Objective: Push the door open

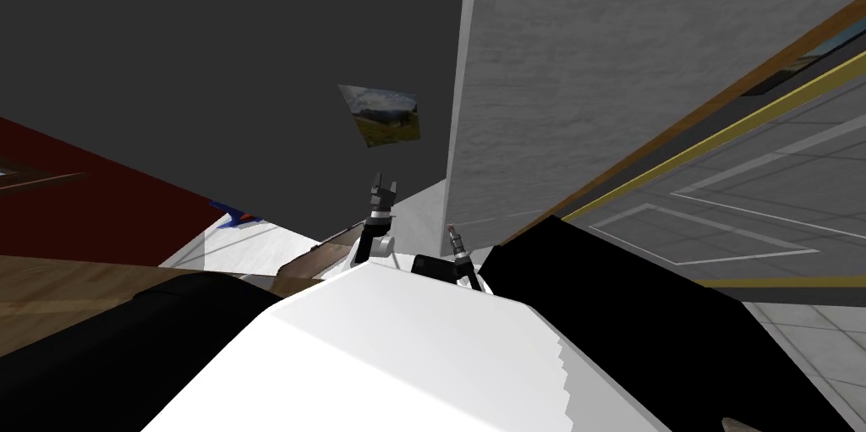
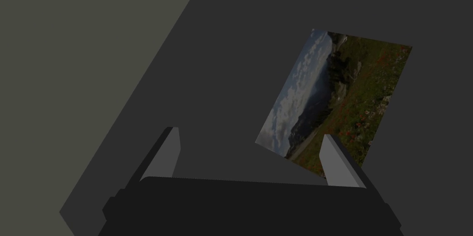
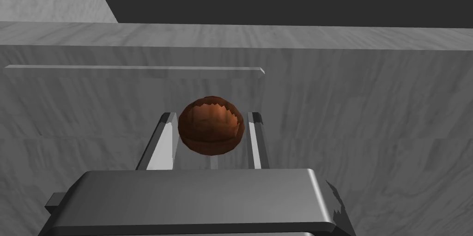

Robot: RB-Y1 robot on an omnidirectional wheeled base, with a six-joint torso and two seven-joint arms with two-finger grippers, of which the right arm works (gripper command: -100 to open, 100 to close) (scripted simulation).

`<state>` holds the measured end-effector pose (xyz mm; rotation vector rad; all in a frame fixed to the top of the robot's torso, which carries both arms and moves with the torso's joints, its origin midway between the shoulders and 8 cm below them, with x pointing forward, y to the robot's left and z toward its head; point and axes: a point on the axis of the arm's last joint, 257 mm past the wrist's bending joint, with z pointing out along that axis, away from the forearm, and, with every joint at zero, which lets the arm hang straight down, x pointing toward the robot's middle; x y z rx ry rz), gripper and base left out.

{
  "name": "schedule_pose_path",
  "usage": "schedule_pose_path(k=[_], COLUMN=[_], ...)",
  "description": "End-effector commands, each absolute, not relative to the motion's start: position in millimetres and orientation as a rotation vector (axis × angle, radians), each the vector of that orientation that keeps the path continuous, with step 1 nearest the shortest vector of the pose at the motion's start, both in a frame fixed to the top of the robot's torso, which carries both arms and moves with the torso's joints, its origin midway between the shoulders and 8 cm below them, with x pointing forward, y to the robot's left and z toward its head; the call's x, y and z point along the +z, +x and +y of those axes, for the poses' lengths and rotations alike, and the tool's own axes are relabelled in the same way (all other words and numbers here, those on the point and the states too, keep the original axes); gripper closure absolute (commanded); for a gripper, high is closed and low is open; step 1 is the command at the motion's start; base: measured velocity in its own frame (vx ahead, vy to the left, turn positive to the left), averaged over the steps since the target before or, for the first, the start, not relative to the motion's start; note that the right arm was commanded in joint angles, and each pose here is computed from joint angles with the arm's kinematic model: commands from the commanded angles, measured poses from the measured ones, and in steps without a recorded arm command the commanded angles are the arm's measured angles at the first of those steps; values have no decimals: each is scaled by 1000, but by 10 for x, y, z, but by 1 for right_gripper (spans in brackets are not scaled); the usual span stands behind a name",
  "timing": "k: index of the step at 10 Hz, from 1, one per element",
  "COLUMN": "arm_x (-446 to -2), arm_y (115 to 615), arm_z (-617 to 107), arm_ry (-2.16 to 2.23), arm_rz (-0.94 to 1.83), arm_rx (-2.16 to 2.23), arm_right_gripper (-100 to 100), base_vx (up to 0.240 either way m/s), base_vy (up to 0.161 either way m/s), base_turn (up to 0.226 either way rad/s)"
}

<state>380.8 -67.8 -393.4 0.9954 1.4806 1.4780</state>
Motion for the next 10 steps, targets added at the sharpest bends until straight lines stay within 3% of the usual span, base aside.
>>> schedule_pose_path(k=[1,5,10], arm_x=[-3915,-3952,-3953], arm_y=[3815,3874,4041], arm_z=[-674,-818,-1133], arm_ry=[993,1010,1044], arm_rz=[1475,1466,1419], arm_rx=[1482,1448,1385], arm_right_gripper=[100,100,100], base_vx=[-7,101,178], base_vy=[-2,45,121], base_turn=[-3,-26,-59])
